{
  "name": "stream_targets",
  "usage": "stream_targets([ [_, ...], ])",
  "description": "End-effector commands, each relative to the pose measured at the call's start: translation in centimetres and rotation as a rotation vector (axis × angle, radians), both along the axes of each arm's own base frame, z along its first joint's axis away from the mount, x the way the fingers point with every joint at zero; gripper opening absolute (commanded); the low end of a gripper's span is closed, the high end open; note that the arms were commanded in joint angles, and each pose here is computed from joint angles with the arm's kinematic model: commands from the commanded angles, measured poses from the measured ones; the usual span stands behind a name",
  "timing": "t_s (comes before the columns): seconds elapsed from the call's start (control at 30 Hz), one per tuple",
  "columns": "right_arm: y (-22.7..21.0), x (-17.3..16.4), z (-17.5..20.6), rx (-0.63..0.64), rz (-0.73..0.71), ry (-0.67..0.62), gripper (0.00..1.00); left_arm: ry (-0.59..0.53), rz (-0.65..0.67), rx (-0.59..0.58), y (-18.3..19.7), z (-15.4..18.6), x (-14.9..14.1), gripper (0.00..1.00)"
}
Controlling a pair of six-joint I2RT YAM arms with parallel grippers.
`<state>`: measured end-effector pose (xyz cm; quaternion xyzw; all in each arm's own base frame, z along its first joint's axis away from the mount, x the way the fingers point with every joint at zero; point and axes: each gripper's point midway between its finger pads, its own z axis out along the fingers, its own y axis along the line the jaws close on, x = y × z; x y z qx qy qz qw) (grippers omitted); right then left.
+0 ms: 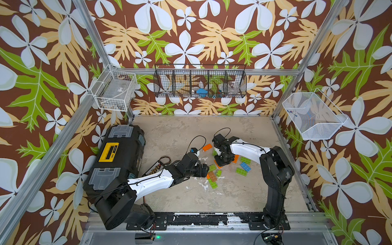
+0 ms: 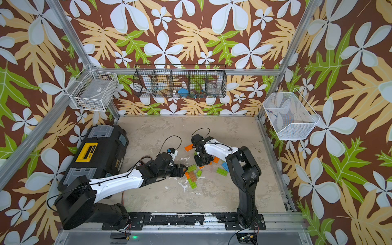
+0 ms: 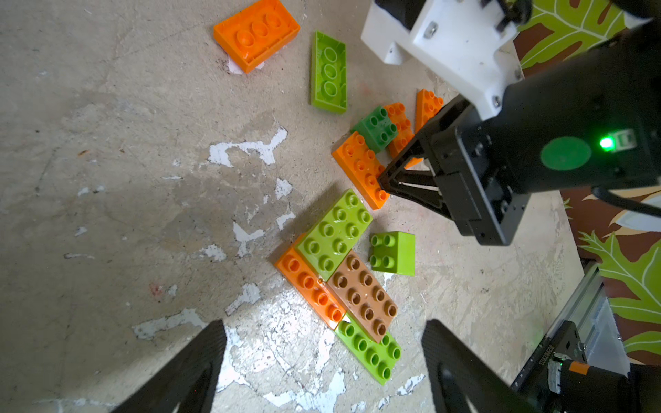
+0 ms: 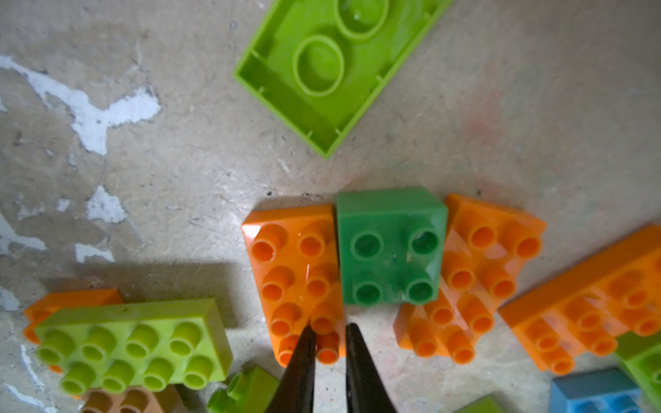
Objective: Assemble a small pinwheel with lego
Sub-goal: Pick up the lego brick from the center of the board.
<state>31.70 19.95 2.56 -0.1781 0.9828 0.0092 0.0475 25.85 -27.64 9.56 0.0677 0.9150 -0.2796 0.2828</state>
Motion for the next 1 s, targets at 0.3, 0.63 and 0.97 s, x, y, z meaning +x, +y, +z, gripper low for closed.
stream_targets([
  [0.3, -1.3, -2.0, -0.6, -0.064, -0.001, 0.033, 0.16, -0.015, -0.001, -0.016, -0.1, 0.4, 0.0, 0.88],
  [0.63, -1.5, -2.2, -1.5, -0.078, 0.001, 0.033, 0.13, -0.009, 0.009, -0.019, 0.1, 0.1, -0.1, 0.88],
  [0.97, -0.5, -0.9, -1.0, -0.050, -0.009, 0.001, 0.19, -0.018, 0.017, -0.023, 0.4, 0.4, -0.1, 0.88],
])
